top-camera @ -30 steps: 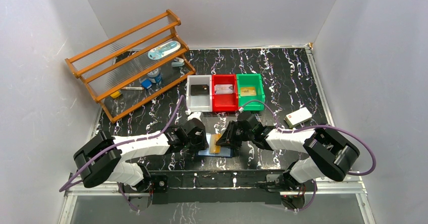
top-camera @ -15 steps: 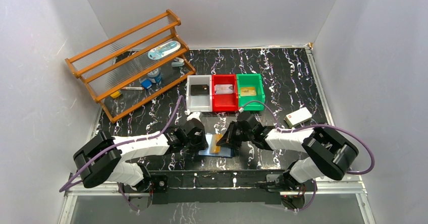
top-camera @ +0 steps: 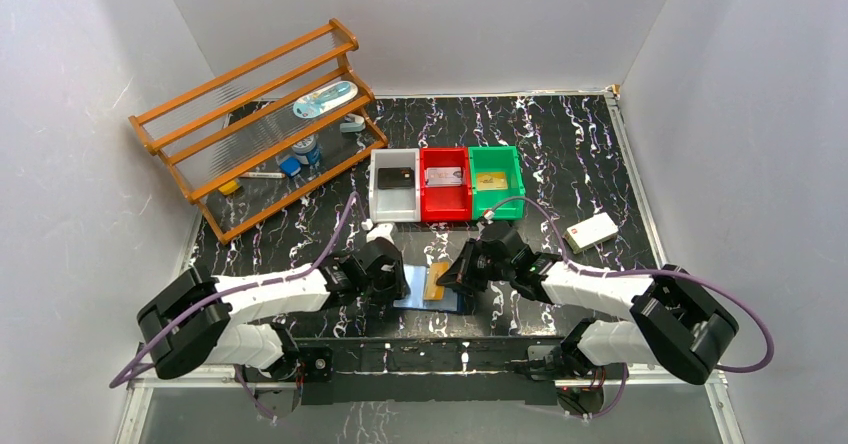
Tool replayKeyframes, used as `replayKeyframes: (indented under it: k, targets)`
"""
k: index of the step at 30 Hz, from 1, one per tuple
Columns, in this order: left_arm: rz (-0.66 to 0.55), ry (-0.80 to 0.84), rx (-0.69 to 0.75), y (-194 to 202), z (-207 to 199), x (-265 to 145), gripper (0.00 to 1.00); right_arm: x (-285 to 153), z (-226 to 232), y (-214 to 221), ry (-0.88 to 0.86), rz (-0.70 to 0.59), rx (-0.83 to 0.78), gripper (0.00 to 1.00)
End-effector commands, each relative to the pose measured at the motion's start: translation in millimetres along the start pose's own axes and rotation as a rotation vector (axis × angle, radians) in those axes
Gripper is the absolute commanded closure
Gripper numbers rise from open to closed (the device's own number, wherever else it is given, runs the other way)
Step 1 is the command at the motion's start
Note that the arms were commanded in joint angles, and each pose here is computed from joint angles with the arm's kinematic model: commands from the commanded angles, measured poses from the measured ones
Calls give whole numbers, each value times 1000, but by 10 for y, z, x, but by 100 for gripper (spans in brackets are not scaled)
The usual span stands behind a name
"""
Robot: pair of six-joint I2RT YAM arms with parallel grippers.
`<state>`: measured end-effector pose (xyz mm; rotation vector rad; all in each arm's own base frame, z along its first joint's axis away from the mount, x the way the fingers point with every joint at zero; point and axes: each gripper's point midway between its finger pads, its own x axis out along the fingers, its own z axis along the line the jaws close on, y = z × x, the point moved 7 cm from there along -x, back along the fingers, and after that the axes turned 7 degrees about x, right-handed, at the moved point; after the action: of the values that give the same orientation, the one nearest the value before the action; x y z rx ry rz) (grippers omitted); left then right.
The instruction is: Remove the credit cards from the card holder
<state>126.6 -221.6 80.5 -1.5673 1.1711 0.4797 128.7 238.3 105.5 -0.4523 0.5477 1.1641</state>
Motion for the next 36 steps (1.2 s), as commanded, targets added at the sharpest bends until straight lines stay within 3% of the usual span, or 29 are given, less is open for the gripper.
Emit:
replayKeyframes:
  k: [1, 10, 17, 20, 22, 25, 28, 32, 36]
  targets:
    - [4, -47, 29, 63, 145, -89, 72, -52, 73, -54, -27, -33, -40, 98]
    - [-66, -9, 52, -101, 58, -275, 64, -125, 212, -117, -77, -72, -152, 100]
    - [-110, -44, 128, -285, 114, -496, 66, -358, 543, -272, -125, -165, -459, 100]
    - [-109, -46, 111, -459, 234, -591, 59, -517, 686, -416, -98, -270, -611, 100]
    - [-129, -45, 63, -621, 352, -655, 53, -599, 720, -550, -36, -372, -658, 100]
    - [-158, -56, 43, -776, 446, -784, 42, -741, 702, -859, 207, -561, -690, 100]
    - [-189, -119, 71, -891, 520, -955, 25, -863, 758, -1074, 392, -643, -792, 100]
    - [-213, -234, 112, -960, 661, -1121, 12, -926, 782, -1283, 564, -705, -954, 100]
    - [-190, -365, 155, -951, 821, -1210, 5, -903, 745, -1386, 648, -669, -1141, 100]
